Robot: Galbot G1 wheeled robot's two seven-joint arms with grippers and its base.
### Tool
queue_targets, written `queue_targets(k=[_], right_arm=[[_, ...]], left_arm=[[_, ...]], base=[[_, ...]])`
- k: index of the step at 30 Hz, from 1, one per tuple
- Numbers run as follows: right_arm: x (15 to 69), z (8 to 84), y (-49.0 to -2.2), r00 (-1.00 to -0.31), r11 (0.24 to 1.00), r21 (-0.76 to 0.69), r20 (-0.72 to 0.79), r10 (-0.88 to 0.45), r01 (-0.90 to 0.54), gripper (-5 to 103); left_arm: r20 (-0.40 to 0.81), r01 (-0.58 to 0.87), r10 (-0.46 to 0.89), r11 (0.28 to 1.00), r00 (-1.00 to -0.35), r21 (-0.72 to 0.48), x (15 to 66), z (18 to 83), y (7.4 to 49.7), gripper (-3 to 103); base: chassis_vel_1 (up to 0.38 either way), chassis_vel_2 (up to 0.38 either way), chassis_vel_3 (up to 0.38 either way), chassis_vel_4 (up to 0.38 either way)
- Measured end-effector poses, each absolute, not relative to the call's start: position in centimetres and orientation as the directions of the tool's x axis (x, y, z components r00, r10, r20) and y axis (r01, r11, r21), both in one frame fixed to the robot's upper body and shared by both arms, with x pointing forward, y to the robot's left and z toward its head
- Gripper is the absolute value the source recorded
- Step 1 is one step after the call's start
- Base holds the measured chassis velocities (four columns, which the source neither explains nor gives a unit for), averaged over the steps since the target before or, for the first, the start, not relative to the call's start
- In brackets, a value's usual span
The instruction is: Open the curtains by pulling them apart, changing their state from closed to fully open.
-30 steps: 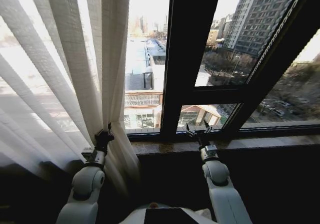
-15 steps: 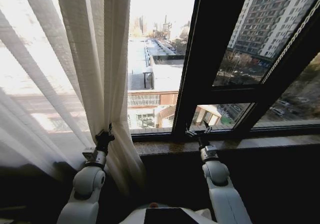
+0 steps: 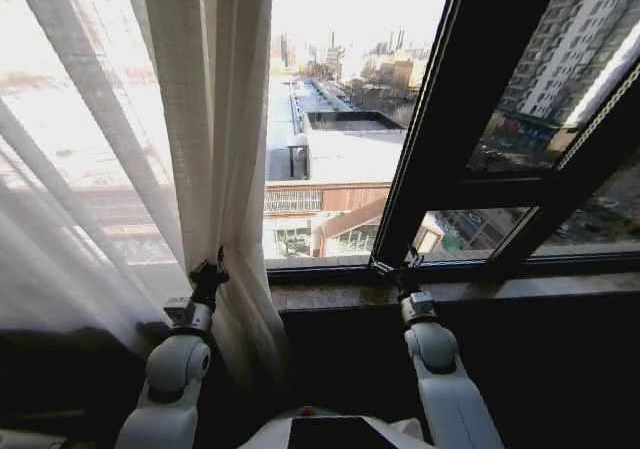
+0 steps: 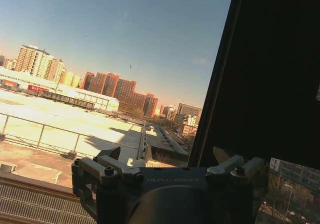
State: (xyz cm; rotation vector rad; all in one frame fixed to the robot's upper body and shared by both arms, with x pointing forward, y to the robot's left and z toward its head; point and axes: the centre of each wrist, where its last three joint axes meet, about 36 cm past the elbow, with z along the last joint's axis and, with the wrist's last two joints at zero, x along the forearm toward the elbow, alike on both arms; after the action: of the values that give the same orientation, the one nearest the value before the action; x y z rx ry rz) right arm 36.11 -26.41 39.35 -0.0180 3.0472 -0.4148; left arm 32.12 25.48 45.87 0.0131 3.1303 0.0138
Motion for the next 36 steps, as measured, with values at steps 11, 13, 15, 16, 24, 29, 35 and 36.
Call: queue_targets(k=[11, 13, 15, 16, 24, 29, 35, 36], right_arm=[[36.06, 39.29, -26.38, -0.998, 0.964, -0.267, -0.063, -0.022, -0.004, 100], [36.05, 39.28, -26.37, -0.998, 0.964, -0.267, -0.063, -0.022, -0.004, 100], [36.05, 39.28, -26.37, -0.998, 0.964, -0.267, -0.063, -0.022, -0.004, 100], [36.05, 39.28, -26.36, -0.998, 0.964, -0.267, -0.063, -0.022, -0.004, 100], [36.02, 39.18, -26.24, -0.998, 0.964, -0.266, -0.064, -0.028, -0.010, 100], [36.04, 39.04, -26.17, -0.997, 0.965, -0.262, -0.075, -0.032, -0.011, 100], [36.13, 38.91, -25.96, -0.997, 0.966, -0.260, -0.073, -0.037, -0.017, 100], [36.15, 38.89, -25.90, -0.997, 0.966, -0.259, -0.073, -0.039, -0.019, 100]], left_arm=[[-0.012, 0.006, 0.006, 1.000, -1.000, 0.009, 31.95, 45.89, 25.40, 0], [-0.013, 0.006, 0.006, 1.000, -1.000, 0.009, 31.94, 45.91, 25.39, 0], [-0.013, 0.006, 0.006, 1.000, -1.000, 0.009, 31.94, 45.92, 25.38, 0], [-0.013, 0.005, 0.005, 1.000, -1.000, 0.009, 31.93, 45.92, 25.38, 0], [-0.014, 0.003, 0.004, 1.000, -1.000, 0.007, 31.92, 45.87, 25.33, 0], [-0.016, 0.000, 0.000, 1.000, -1.000, 0.008, 31.94, 45.90, 25.42, 0], [-0.013, -0.016, -0.016, 1.000, -1.000, -0.004, 32.12, 45.57, 25.67, 0], [-0.020, -0.030, -0.030, 0.999, -0.999, -0.010, 32.17, 45.54, 25.85, 0]], base=[[0.174, 0.167, -0.167, -0.174], [0.187, 0.170, -0.181, -0.205], [0.168, 0.172, -0.187, -0.153], [0.164, 0.177, -0.176, -0.153], [0.152, 0.168, -0.162, -0.159], [0.064, 0.066, -0.063, -0.070], [0.000, 0.000, 0.000, 0.000], [0.000, 0.000, 0.000, 0.000]])
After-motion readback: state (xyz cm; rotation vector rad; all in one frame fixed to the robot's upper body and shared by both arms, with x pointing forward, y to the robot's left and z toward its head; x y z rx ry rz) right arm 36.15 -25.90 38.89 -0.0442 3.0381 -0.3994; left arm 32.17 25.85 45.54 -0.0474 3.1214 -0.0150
